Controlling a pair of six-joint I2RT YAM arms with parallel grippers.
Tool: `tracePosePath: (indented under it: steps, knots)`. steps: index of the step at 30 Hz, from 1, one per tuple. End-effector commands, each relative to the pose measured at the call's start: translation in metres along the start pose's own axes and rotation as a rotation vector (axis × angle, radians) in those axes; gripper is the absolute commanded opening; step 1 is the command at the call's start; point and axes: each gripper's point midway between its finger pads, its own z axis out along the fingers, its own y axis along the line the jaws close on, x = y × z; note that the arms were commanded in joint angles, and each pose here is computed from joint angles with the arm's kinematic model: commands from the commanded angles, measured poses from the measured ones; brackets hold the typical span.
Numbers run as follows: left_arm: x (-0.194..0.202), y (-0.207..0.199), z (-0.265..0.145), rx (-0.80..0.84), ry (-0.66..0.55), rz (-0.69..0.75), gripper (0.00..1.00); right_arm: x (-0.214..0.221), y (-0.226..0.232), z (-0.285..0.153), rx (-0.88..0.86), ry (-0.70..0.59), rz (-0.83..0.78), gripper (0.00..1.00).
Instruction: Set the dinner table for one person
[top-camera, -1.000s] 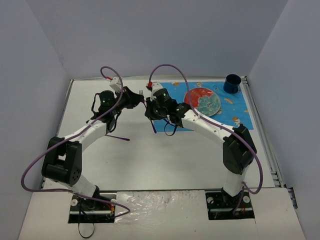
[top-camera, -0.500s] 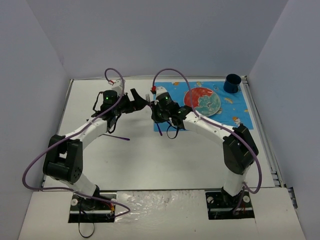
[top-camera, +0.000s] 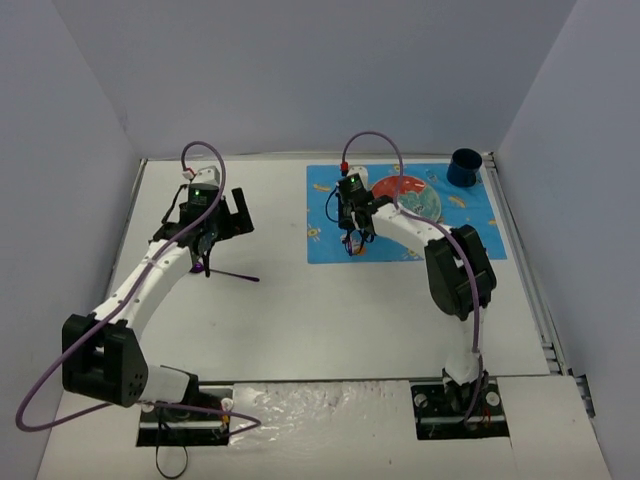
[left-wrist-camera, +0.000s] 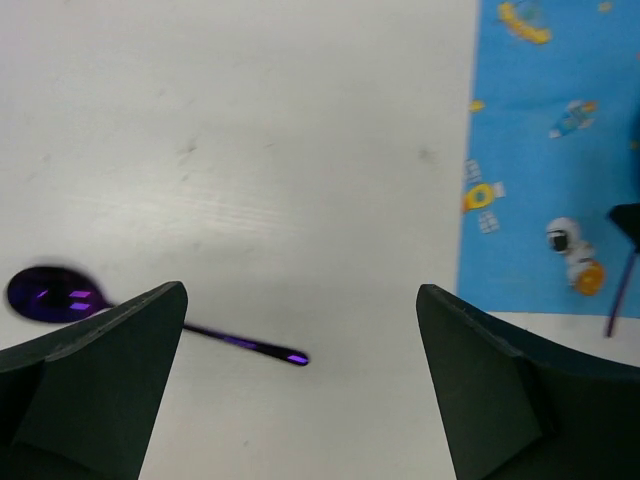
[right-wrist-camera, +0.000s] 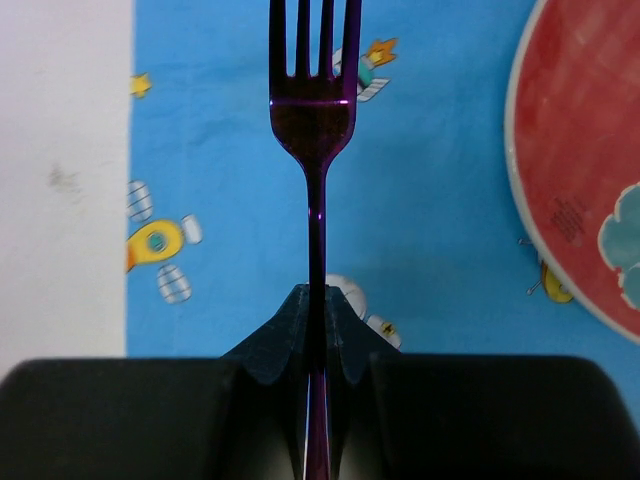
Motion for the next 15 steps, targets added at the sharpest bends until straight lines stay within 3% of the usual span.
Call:
tracePosePath:
  steps: [1,15]
  knots:
    - [0.046,0.065,-0.016,-0.269,0.118,0.092,0.97,-0.044,-0.011,0.008,0.067,-0.091,0.045,0.00]
    - [0.059,0.075,-0.003,-0.312,0.164,0.120,0.97,-0.057,-0.007,0.051,0.075,-0.087,0.017,0.00]
